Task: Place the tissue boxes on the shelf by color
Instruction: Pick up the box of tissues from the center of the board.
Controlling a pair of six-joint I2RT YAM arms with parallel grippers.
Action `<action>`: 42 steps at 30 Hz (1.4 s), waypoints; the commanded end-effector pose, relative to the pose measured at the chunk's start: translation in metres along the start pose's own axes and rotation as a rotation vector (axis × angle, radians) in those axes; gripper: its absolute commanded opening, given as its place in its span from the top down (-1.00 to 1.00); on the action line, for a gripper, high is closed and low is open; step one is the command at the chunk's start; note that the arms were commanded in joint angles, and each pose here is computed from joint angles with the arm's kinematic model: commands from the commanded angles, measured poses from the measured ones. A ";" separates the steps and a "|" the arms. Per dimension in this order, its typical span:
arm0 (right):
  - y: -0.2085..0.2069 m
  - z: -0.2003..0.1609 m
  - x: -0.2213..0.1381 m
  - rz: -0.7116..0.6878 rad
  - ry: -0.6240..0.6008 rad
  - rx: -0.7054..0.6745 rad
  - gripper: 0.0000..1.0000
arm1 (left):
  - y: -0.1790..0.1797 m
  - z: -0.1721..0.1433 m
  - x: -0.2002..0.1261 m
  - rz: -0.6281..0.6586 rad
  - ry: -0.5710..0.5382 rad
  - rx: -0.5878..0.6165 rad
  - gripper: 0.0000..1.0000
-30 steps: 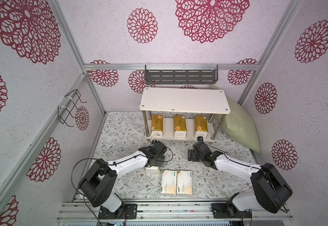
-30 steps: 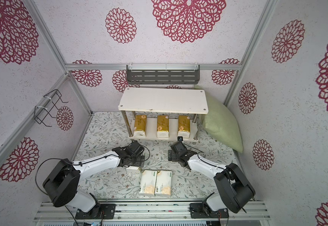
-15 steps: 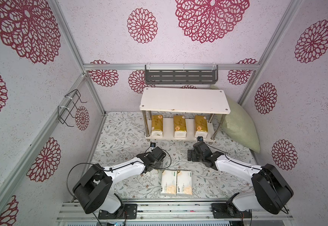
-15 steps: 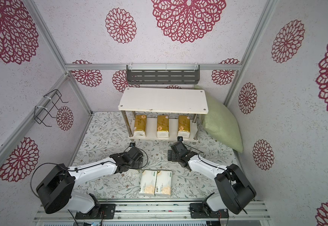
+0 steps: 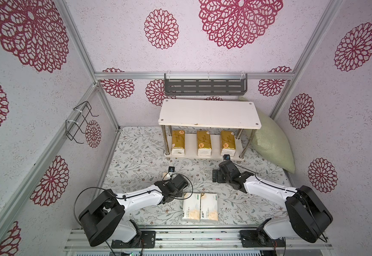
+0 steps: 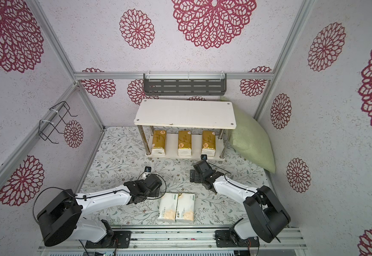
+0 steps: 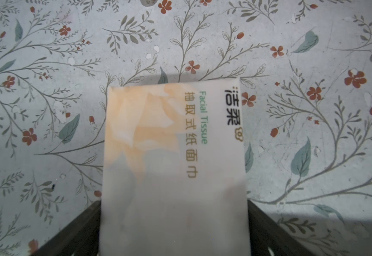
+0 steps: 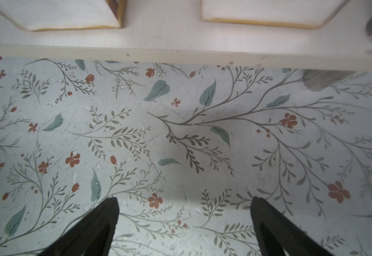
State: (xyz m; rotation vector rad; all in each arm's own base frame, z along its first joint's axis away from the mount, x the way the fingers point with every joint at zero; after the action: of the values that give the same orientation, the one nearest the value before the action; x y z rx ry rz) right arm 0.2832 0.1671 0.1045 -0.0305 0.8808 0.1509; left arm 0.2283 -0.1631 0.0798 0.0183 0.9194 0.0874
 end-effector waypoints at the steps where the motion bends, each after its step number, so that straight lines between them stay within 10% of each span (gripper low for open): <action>1: 0.006 0.012 -0.004 0.010 -0.031 0.010 -0.98 | 0.002 0.006 -0.008 0.001 -0.056 -0.024 -0.95; 13: 0.011 0.013 -0.004 0.015 -0.029 -0.002 -0.98 | -0.004 0.032 -0.023 0.001 -0.097 0.007 -0.95; 42: 0.014 0.011 0.001 0.020 -0.031 -0.009 -0.99 | 0.007 -0.015 -0.025 -0.079 -0.022 -0.106 -0.95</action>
State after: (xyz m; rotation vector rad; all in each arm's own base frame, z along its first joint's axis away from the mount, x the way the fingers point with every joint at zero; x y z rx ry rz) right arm 0.2828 0.1748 0.1020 -0.0432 0.8858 0.1674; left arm 0.2043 -0.1555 0.0923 -0.1109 0.8949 0.0789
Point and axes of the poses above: each gripper's point midway between its finger pads, its own x axis out along the fingers, its own y axis along the line the jaws close on, z = x × y, the point moved 4 cm from there along -x, back along the fingers, and after that the axes turned 6 degrees about -x, right-handed, at the moved point
